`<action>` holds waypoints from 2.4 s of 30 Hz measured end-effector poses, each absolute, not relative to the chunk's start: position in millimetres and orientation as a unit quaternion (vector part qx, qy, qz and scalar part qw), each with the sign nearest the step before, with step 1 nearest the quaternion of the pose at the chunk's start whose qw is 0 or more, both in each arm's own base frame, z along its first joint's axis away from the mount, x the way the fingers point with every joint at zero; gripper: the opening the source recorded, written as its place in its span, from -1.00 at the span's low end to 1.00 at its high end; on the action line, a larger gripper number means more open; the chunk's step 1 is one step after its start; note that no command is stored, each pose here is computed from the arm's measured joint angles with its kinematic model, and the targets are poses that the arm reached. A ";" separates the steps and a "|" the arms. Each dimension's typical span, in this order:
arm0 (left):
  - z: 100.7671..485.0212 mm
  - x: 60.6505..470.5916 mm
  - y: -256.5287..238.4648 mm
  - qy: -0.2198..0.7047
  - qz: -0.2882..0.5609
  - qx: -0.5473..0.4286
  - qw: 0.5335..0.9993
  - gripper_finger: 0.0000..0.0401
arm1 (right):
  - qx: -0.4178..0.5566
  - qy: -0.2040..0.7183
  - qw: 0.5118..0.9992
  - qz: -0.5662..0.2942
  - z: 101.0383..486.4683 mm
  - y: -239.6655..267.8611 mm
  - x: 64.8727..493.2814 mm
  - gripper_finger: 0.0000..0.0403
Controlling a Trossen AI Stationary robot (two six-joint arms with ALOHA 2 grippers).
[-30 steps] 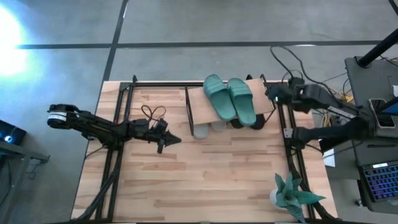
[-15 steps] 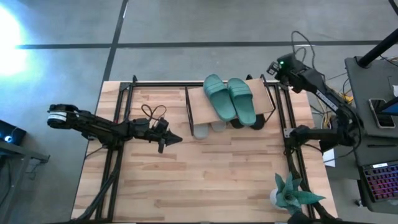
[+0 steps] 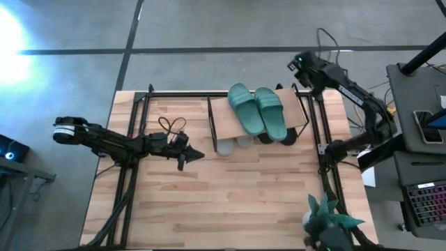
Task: Pick and place slides into the shelf
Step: Adjust the slides under the shelf, then return to Home Position
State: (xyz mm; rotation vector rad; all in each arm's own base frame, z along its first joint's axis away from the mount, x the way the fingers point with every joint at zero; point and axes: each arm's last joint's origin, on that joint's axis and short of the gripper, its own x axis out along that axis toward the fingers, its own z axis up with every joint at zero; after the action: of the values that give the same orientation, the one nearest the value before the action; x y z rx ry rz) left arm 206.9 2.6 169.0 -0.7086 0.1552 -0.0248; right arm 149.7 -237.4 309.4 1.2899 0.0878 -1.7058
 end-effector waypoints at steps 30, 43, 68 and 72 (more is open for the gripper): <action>167.6 206.1 2.5 0.077 -0.010 -0.342 0.936 -1.00 | 0.447 0.375 0.462 -0.668 299.7 -298.2 191.6 -0.81; 167.0 205.8 2.6 0.078 -0.009 -0.342 0.936 -1.00 | 0.428 0.441 0.446 -0.651 298.5 -286.4 189.7 -0.81; 166.5 205.5 2.5 0.079 -0.009 -0.345 0.935 -1.00 | 0.387 0.446 0.454 -0.667 315.9 -268.0 189.3 -0.81; 166.5 205.5 2.5 0.079 -0.009 -0.345 0.935 -1.00 | 0.345 0.396 0.455 -0.719 336.1 -257.6 181.3 -0.81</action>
State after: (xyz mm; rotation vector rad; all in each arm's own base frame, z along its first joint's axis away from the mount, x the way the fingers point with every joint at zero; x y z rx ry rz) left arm 205.5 2.5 166.5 -0.7056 0.1623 -0.0179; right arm 181.3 -257.6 336.1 0.8508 0.9760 -1.7748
